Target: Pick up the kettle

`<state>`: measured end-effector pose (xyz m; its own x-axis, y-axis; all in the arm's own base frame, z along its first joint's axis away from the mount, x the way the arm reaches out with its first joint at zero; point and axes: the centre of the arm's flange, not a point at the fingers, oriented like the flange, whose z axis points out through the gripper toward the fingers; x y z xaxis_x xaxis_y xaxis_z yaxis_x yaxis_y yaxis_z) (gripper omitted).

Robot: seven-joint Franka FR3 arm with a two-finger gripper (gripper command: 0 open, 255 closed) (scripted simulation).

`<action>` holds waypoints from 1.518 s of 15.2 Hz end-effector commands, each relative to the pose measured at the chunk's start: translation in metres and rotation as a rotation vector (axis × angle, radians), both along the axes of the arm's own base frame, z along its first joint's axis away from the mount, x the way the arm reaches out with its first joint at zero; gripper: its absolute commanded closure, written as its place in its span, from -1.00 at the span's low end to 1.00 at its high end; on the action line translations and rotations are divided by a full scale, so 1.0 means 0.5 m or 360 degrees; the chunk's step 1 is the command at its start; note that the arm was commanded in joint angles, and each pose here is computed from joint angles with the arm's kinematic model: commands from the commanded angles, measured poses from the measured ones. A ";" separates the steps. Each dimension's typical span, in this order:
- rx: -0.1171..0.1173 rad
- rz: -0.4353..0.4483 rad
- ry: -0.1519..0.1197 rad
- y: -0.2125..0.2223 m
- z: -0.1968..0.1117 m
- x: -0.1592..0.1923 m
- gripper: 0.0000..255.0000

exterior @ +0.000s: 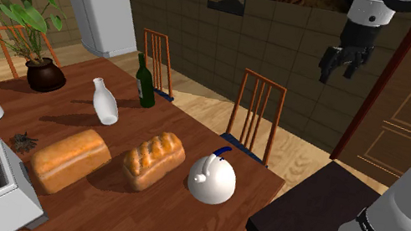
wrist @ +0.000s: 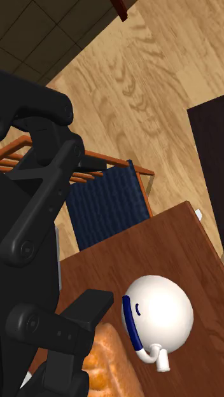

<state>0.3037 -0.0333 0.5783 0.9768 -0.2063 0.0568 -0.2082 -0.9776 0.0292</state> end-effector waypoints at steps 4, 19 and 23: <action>0.0003 -0.0150 -0.0011 0.062 -0.050 -0.006 -1.00; 0.0019 -0.0902 -0.0066 0.367 -0.297 0.058 -1.00; 0.0024 -0.1103 -0.0081 0.441 -0.361 0.100 -1.00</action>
